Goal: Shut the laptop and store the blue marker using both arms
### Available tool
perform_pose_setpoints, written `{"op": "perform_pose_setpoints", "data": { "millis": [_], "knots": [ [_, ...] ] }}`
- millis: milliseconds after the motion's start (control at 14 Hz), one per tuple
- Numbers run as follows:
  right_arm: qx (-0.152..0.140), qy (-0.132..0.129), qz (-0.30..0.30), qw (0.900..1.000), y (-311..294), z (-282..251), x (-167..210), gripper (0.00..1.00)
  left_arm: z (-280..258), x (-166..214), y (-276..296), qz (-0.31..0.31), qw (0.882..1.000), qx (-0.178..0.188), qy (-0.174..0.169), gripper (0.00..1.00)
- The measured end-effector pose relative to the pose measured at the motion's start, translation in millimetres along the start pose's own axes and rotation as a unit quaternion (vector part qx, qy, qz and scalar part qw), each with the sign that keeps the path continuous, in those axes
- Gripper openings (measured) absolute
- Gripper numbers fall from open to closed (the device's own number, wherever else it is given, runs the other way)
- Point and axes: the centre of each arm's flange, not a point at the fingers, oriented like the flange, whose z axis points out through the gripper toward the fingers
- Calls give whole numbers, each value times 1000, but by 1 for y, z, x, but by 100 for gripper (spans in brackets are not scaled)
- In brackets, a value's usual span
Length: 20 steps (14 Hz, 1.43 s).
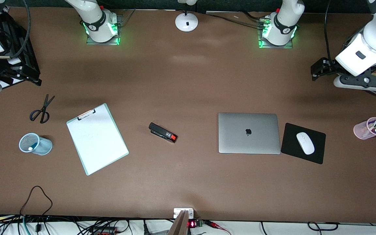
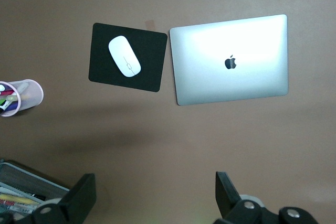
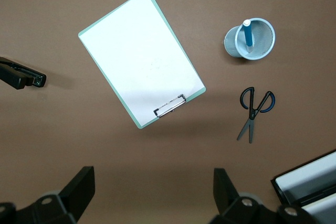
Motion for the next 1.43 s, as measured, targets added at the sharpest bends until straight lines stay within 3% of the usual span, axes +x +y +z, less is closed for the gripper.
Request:
{"op": "perform_pose_setpoints", "data": {
  "millis": [286, 1429],
  "knots": [
    [17, 6, 0, 1000, -4, -7, -2, 100, 0, 0, -1, -2, 1000, 0, -1, 100],
    [21, 39, 2, 999, -2, -21, -24, 100, 1, -1, -1, -2, 1000, 0, -5, 100]
  ]
}}
